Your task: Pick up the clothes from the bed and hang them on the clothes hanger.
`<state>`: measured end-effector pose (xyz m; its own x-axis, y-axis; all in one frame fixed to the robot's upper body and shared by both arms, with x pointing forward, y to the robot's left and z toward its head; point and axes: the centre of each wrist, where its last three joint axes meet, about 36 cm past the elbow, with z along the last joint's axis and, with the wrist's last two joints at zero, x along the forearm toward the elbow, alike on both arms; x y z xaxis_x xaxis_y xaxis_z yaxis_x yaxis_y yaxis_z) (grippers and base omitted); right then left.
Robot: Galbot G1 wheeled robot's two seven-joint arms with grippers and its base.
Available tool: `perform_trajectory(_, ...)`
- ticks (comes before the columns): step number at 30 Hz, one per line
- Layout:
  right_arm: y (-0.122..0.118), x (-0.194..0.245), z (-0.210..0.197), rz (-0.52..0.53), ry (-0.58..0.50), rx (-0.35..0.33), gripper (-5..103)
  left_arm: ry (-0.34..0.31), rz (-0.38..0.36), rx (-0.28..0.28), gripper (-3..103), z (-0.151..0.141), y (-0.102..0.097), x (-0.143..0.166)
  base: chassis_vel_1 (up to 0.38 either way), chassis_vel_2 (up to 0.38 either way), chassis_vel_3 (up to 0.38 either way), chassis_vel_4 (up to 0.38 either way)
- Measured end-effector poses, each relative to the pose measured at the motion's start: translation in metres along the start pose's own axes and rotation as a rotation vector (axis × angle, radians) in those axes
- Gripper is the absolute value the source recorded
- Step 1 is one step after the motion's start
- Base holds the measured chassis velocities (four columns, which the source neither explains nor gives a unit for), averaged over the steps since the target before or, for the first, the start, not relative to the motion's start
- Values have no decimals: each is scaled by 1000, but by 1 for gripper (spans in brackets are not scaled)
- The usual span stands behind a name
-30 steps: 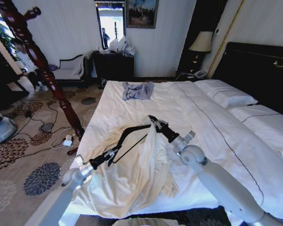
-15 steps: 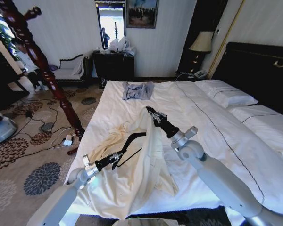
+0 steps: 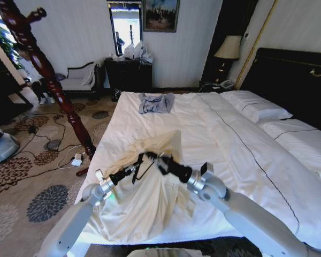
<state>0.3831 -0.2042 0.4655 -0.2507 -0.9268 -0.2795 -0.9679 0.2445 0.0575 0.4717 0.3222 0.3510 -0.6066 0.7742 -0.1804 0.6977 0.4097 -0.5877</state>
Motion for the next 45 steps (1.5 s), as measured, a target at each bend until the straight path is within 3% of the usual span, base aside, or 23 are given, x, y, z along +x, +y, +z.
perform_trajectory(6, 1, 22, 32, 22, 92, 28, -3, -16, 4, -20, 18, -14, -4, -2, 0, 0, 0, 0)
perform_trajectory(12, -1, 32, 48, 50, 121, 47, 22, -2, -5, -35, 15, -17, -12, 12, 0, 0, 0, 0)
perform_trajectory(14, 0, 32, 48, 49, 121, 47, 22, -2, -5, -36, 15, -18, -13, 13, 0, 0, 0, 0)
perform_trajectory(15, 0, 33, 51, 50, 123, 49, 33, -6, -4, -43, 15, -21, -15, 15, 0, 0, 0, 0)
perform_trajectory(23, 1, 42, 44, 62, 102, 73, 55, -8, -4, -55, 15, -25, -18, 22, 0, 0, 0, 0)
perform_trajectory(26, -7, 43, 24, 198, 33, 24, 71, 6, 1, -69, 15, -30, -23, 29, 0, 0, 0, 0)
perform_trajectory(27, -7, 43, 24, 198, 33, 24, 71, 6, 1, -69, 15, -30, -23, 29, 0, 0, 0, 0)
perform_trajectory(30, -37, 36, 6, 466, 56, 3, 87, 10, 10, -81, 15, -33, -29, 33, 0, 0, 0, 0)
perform_trajectory(31, -37, 36, 6, 466, 56, 3, 87, 10, 10, -81, 15, -33, -29, 33, 0, 0, 0, 0)
perform_trajectory(33, -82, 41, -2, 550, 100, 18, 97, 10, 20, -91, 15, -37, -33, 36, 0, 0, 0, 0)
perform_trajectory(34, -104, 46, -7, 523, 111, 7, 97, 12, 26, -96, 15, -39, -36, 36, 0, 0, 0, 0)
perform_trajectory(35, -104, 46, -7, 523, 111, 7, 97, 12, 26, -96, 15, -39, -36, 36, 0, 0, 0, 0)
perform_trajectory(39, -172, 69, -23, 298, 173, -14, 100, 17, 38, -105, 15, -44, -40, 39, 0, 0, 0, 0)
perform_trajectory(45, -210, 89, -41, 200, 291, 10, 100, 22, 46, -104, 15, -43, -40, 40, 0, 0, 0, 0)
